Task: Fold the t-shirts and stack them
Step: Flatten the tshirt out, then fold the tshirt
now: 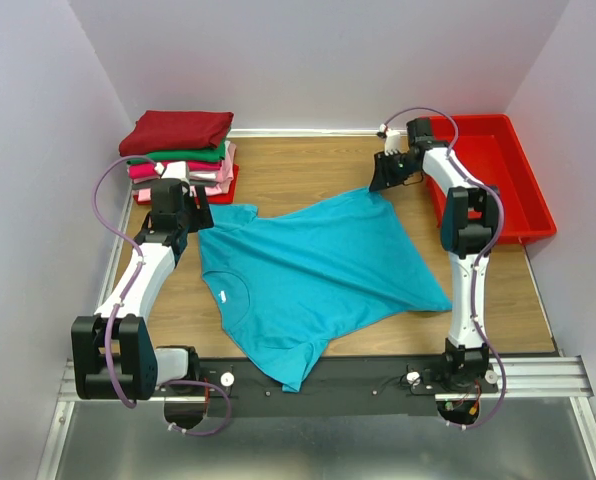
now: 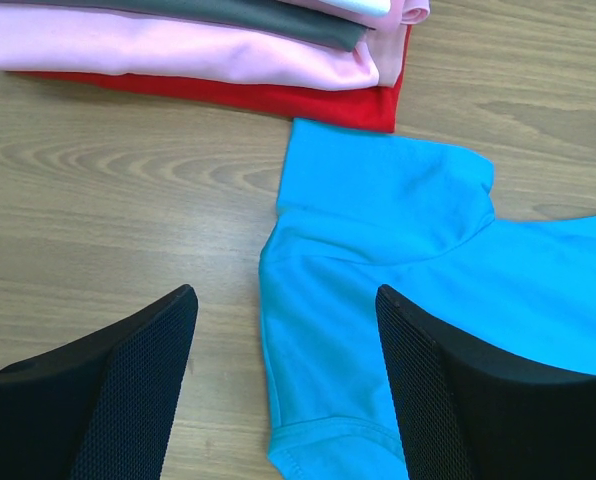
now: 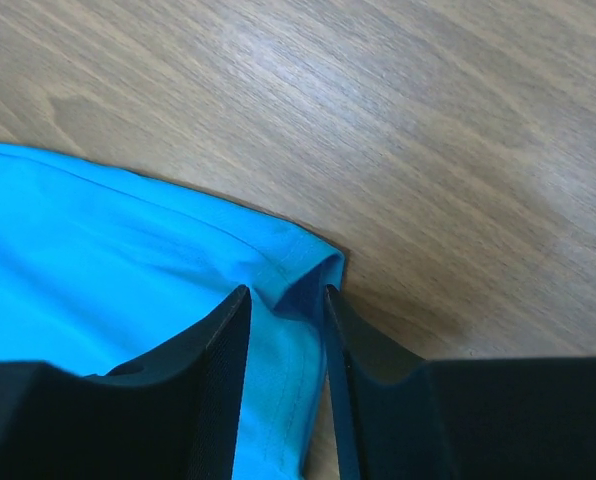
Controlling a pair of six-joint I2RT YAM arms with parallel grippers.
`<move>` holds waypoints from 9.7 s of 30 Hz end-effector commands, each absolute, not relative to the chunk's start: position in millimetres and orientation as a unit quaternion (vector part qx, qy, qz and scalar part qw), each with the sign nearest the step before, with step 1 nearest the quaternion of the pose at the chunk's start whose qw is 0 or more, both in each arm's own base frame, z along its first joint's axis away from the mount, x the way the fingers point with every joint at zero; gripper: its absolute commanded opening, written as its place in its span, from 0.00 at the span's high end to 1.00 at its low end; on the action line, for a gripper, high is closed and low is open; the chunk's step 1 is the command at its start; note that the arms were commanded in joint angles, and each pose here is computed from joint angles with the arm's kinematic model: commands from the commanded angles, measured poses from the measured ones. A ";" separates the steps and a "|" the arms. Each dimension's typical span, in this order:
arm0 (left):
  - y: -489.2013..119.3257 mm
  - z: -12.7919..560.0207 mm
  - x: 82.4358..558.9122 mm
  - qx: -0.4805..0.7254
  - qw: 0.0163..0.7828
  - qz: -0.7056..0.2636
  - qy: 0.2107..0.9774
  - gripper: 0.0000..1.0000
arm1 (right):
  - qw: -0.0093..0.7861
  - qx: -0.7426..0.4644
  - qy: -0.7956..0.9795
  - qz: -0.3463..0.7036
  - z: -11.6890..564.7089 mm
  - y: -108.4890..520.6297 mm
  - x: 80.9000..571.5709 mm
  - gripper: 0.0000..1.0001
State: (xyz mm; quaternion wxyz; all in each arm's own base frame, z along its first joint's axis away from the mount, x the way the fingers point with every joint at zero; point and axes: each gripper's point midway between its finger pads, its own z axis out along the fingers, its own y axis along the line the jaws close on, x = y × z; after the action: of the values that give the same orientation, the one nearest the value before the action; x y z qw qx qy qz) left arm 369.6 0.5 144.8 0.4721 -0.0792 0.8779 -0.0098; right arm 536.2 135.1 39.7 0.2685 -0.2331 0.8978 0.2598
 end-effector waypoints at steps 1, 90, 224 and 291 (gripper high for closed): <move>-0.9 149.6 374.3 -0.069 0.482 -0.017 0.873 0.21 | 0.266 -0.236 0.897 0.262 31.8 139.0 539.7 0.59; 7.9 37.7 430.4 -0.130 0.325 -0.047 0.936 0.51 | 0.254 -0.261 0.901 0.237 40.3 121.6 495.5 1.00; -19.4 232.1 499.0 -0.072 0.658 -0.051 0.748 1.00 | 0.464 -0.224 0.818 0.255 107.3 152.3 597.8 1.00; -78.8 178.7 387.9 0.041 0.532 -0.079 0.842 1.00 | 0.453 -0.212 0.801 0.328 138.9 107.4 522.3 1.00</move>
State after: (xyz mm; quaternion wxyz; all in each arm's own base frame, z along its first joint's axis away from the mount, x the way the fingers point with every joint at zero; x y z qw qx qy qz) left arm 396.3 -75.9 162.5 0.5212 0.0449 0.8491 -0.0736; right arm 525.6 111.2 142.0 0.4537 -0.2124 0.8019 0.3256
